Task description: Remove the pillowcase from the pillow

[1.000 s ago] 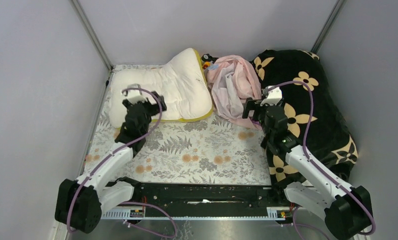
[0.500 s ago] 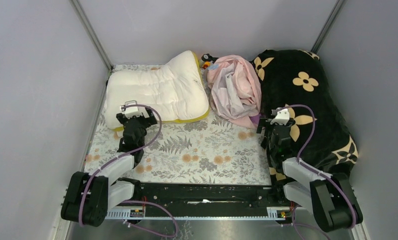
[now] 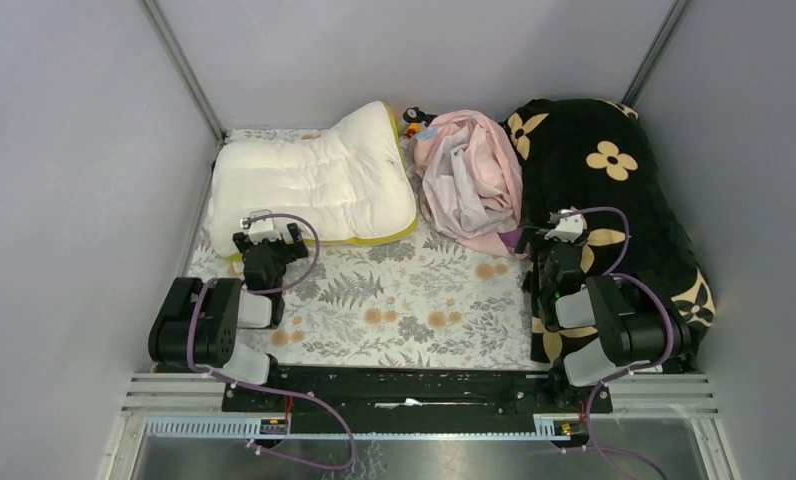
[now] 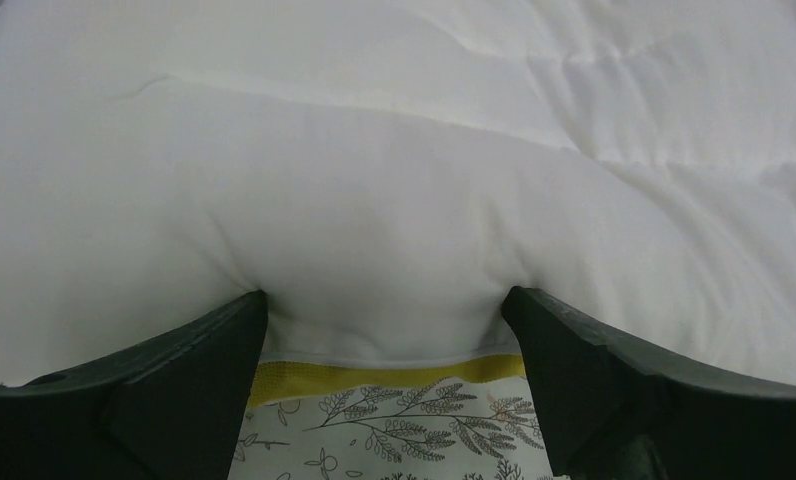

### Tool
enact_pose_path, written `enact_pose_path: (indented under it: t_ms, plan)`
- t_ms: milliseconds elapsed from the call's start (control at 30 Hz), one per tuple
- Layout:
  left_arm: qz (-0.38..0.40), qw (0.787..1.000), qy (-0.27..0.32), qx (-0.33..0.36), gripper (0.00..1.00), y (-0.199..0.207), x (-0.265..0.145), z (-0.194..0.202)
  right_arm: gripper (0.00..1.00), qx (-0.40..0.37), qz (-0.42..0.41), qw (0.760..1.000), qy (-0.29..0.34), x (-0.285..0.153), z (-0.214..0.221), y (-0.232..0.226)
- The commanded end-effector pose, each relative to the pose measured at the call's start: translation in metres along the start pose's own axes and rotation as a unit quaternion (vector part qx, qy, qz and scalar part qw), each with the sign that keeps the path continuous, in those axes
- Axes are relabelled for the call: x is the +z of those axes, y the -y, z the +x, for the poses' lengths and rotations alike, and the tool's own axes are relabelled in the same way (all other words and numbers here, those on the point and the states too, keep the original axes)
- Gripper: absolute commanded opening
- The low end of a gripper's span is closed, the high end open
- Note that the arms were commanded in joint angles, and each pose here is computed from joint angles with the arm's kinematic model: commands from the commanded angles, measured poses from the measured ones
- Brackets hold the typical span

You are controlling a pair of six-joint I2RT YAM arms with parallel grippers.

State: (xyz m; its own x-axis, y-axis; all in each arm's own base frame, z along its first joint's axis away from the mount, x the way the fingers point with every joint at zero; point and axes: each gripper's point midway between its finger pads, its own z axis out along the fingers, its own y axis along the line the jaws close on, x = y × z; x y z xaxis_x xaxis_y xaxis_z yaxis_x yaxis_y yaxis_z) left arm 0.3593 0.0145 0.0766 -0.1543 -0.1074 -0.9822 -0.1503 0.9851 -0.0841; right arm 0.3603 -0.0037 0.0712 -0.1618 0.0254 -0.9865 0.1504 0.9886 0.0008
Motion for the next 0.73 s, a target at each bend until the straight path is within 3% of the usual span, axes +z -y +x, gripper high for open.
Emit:
enact_pose_path:
  t_ms: [0,100,700]
  plan:
    - [0.046,0.998,0.037,0.004,0.99,0.019,0.014,-0.023,1.0,0.014,0.033,0.999,0.012,0.005,-0.005,0.016]
    - [0.044,0.998,0.04,0.007,0.99,0.018,0.014,-0.023,1.0,0.01,0.002,1.0,0.002,0.008,-0.003,0.005]
    - [0.043,0.998,0.039,0.016,0.99,0.02,0.015,-0.023,1.0,0.011,0.003,1.0,0.008,0.007,-0.004,0.006]
